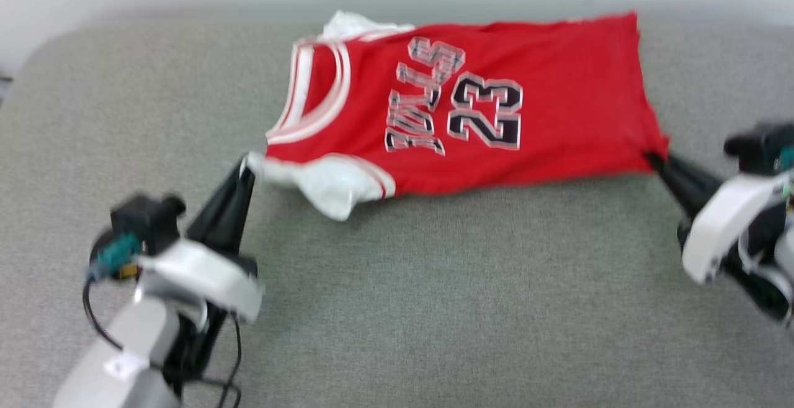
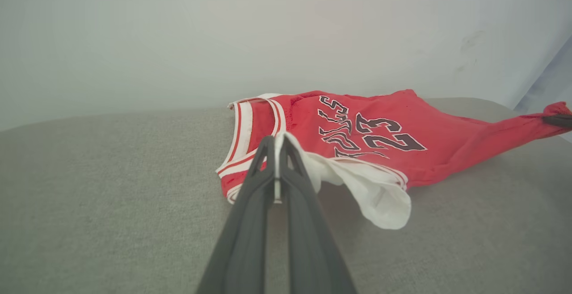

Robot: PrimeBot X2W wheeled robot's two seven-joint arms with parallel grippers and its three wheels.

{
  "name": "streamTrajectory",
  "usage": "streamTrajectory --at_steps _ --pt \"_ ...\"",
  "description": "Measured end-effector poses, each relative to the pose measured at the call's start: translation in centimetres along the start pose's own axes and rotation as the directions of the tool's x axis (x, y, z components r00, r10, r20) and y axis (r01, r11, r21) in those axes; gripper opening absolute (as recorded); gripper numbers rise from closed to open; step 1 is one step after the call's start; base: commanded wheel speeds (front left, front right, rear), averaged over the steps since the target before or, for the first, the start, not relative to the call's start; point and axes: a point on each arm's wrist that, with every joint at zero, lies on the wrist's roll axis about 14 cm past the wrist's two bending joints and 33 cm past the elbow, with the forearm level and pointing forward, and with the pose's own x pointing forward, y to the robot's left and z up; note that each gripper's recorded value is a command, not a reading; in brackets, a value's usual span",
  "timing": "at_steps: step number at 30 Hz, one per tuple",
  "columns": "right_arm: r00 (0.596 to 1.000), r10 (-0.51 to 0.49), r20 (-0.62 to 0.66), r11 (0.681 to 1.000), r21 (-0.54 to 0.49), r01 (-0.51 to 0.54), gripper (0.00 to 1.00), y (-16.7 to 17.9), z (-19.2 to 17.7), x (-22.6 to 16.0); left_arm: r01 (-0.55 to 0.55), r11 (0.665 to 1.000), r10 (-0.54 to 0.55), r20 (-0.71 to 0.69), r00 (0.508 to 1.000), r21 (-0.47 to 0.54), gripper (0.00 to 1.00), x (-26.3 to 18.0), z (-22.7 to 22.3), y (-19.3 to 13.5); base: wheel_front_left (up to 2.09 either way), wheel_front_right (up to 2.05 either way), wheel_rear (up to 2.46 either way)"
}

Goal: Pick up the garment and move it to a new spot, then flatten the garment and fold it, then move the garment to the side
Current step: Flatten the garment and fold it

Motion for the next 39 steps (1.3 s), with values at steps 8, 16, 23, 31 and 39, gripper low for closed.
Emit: streamTrajectory --at_steps 8,16,23,31,39 --pt "0.997 -0.009 -0.071 0.999 0.049 0.012 0.0 1.6 -4.4 -6.0 -0.055 0.994 0.042 -0.132 0.99 -0.099 0.0 -8.5 -4.1 -1.6 0.0 0.0 0.0" --pt "0.991 -0.017 -0.135 0.993 0.11 0.032 0.0 3.0 -8.2 -10.6 -0.089 0.975 0.039 -0.241 0.97 -0.201 0.0 -14.2 -6.8 -3.7 0.0 0.0 0.0" --pt "0.981 -0.041 -0.188 0.983 0.166 0.073 0.0 3.7 -11.0 -14.3 -0.103 0.951 -0.006 -0.35 0.937 -0.291 0.0 -18.7 -8.8 -5.5 0.0 0.0 0.0" --pt "0.965 -0.046 -0.26 0.971 0.214 0.104 0.0 4.3 -13.3 -16.4 -0.127 0.949 -0.003 -0.409 0.913 -0.289 0.0 -20.2 -9.5 -5.8 0.0 0.0 0.0" --pt "0.974 -0.063 -0.216 0.971 0.214 0.11 0.0 4.2 -11.5 -15.4 -0.066 0.973 -0.01 -0.327 0.945 -0.222 0.0 -16.7 -7.6 -5.0 0.0 0.0 0.0"
